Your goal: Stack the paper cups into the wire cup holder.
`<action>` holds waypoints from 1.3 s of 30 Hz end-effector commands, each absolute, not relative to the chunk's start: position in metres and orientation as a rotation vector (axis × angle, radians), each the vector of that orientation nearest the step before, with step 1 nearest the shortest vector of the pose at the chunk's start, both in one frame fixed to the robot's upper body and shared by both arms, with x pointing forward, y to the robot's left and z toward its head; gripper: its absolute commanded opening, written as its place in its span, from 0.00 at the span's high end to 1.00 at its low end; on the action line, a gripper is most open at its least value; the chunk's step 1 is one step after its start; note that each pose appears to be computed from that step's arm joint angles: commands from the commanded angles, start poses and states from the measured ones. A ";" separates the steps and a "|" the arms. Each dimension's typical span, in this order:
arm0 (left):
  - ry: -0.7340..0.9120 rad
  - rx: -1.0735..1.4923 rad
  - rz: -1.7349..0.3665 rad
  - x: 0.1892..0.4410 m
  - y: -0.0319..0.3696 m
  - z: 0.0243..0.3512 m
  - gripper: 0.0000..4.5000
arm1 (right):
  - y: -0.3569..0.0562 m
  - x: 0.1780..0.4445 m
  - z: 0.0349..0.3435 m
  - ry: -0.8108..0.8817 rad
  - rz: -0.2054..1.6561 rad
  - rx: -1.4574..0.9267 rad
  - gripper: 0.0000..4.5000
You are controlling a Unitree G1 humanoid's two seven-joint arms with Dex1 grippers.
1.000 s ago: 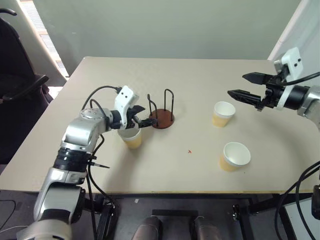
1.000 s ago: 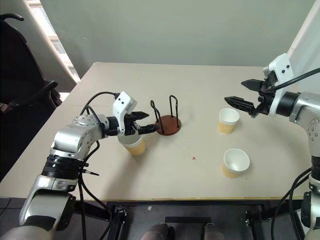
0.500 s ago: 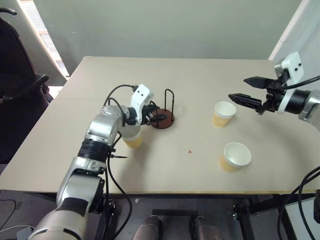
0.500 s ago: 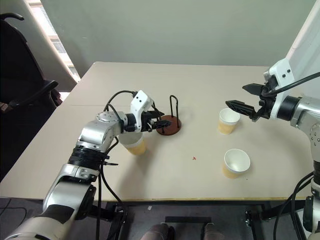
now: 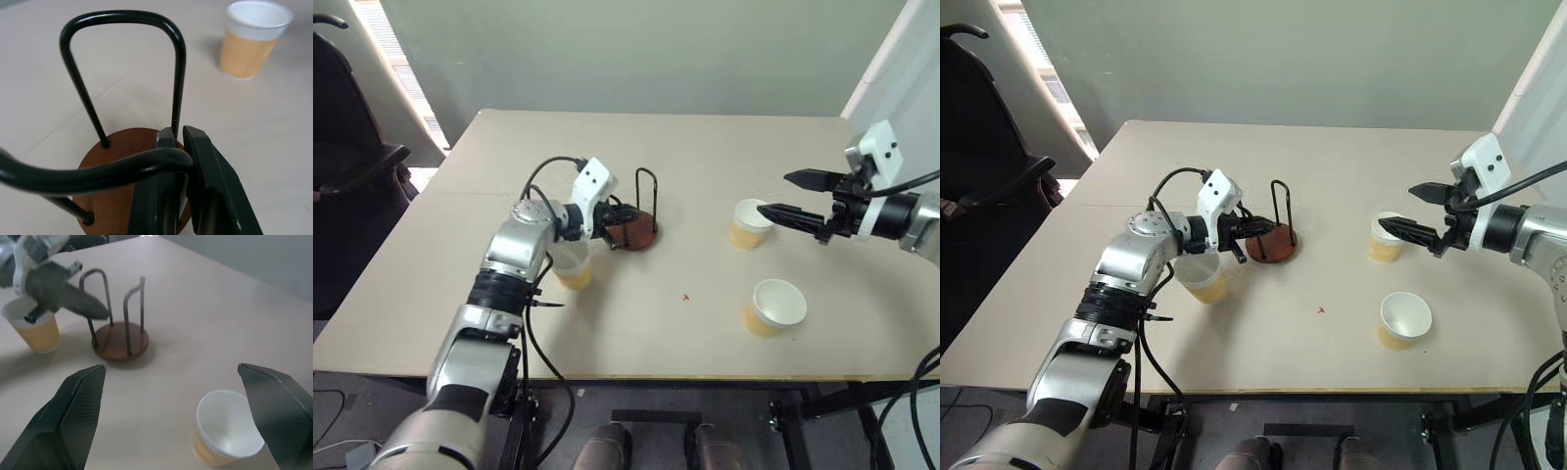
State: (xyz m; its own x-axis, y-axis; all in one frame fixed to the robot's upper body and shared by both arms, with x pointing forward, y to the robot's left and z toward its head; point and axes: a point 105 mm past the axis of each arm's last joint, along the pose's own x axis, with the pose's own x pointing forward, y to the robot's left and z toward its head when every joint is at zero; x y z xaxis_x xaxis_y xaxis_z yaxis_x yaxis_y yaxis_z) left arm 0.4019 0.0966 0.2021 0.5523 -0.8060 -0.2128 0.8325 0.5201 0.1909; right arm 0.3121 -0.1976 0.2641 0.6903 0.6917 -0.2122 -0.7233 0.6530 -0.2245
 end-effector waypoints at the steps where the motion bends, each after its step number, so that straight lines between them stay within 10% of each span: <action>1: -0.018 0.309 -1.091 0.386 0.084 0.228 0.99 | -0.198 0.289 0.283 0.077 0.849 -0.329 0.00; 10: 0.046 0.320 -1.453 0.335 0.037 0.205 0.99 | -0.191 0.246 0.290 0.149 0.958 -0.365 0.00; 26: 0.127 0.402 -1.529 0.326 0.005 0.159 0.99 | -0.185 0.248 0.291 0.122 0.937 -0.370 0.00; 39: 0.159 0.446 -1.541 0.315 0.014 0.153 0.05 | -0.186 0.240 0.278 0.259 1.075 -0.489 0.00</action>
State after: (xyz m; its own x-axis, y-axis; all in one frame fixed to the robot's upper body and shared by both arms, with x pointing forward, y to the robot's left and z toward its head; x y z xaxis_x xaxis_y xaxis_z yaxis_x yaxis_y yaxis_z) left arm 0.3185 0.0153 0.1439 0.0443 -0.9180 -0.3942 0.9885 -0.0168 0.1502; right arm 0.2412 -0.1854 0.2726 0.4652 0.7776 -0.4231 -0.8852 0.4123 -0.2156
